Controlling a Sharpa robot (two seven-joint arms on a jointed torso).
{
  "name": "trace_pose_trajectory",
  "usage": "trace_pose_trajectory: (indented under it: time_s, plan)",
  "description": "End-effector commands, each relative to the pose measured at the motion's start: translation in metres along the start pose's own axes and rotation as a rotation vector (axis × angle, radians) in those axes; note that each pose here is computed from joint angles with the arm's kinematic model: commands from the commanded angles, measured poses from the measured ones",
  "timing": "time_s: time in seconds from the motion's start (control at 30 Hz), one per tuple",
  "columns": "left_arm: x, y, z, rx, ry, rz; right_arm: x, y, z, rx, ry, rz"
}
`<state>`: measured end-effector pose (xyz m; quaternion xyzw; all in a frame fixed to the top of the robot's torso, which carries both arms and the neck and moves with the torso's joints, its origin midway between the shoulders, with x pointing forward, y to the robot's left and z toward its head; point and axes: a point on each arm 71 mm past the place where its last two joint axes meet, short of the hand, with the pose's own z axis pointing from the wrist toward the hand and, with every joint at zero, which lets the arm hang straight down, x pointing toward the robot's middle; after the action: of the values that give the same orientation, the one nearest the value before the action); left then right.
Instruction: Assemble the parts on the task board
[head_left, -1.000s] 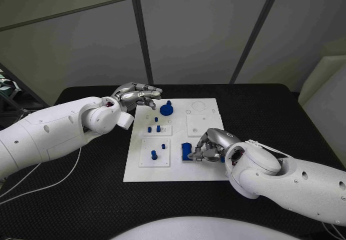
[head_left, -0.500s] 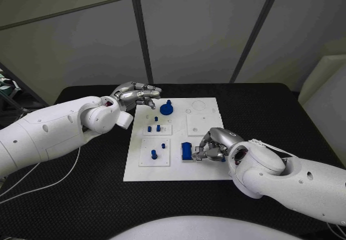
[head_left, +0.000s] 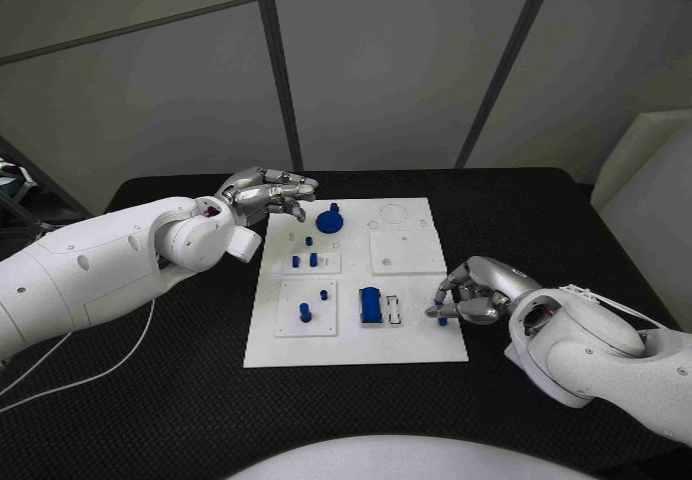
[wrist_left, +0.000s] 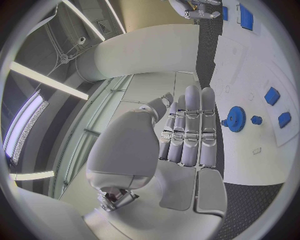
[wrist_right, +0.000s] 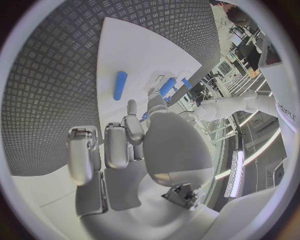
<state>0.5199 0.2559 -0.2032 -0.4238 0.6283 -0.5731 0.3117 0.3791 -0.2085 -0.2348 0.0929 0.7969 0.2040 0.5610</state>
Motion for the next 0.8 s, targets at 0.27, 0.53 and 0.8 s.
trace_pose_trajectory:
  time_s: [0.27, 0.53, 0.8]
  plan:
    - [0.0022, 0.0000, -0.0002, 0.010, 0.008, -0.007, -0.009, -0.020, -0.003, 0.007, -0.013, -0.003]
    - [0.0028, 0.0017, -0.0004, 0.008, 0.010, -0.009, -0.004, -0.023, 0.005, 0.052, 0.004, -0.057]
    - [0.0028, 0.0027, -0.0004, 0.006, 0.011, -0.010, 0.003, -0.017, 0.013, 0.061, 0.025, -0.076]
